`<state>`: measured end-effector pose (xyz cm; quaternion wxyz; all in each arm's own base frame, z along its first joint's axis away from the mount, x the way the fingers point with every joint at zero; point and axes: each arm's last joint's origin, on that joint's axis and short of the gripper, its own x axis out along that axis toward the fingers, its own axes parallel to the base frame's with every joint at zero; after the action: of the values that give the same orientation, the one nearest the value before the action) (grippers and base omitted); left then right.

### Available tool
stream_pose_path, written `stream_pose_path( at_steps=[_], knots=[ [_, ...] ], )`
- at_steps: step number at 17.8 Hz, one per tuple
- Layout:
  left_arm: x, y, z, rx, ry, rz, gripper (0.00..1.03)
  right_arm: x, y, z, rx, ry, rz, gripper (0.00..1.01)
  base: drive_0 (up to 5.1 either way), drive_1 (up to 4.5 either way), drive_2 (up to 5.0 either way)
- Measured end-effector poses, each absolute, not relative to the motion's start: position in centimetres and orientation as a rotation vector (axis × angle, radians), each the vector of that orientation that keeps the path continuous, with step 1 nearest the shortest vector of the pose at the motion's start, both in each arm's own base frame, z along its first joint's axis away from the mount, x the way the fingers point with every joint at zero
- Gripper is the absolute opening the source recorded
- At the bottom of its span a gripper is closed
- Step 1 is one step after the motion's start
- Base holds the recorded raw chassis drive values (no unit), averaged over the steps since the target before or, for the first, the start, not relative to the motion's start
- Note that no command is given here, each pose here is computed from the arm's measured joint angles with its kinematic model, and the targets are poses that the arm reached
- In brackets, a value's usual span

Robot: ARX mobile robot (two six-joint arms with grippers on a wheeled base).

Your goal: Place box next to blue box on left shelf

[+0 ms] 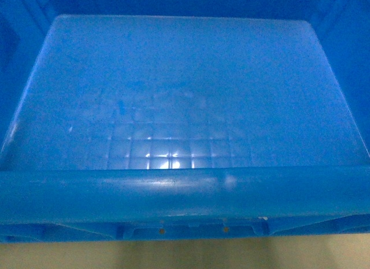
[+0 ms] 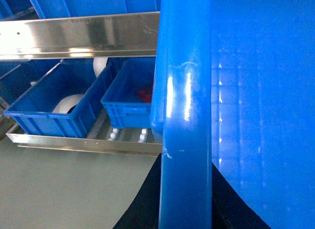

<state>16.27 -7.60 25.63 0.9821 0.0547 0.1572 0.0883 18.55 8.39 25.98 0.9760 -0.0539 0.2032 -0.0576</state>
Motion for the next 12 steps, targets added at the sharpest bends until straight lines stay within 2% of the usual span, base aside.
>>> stream_pose_path(
  at_steps=[12],
  knots=[
    [16.29, -7.62, 25.58, 0.11, 0.32, 0.176, 0.11, 18.52, 8.37, 25.95, -0.112, 0.414, -0.117, 0.17, 0.0, 0.0, 0.0]
  ],
)
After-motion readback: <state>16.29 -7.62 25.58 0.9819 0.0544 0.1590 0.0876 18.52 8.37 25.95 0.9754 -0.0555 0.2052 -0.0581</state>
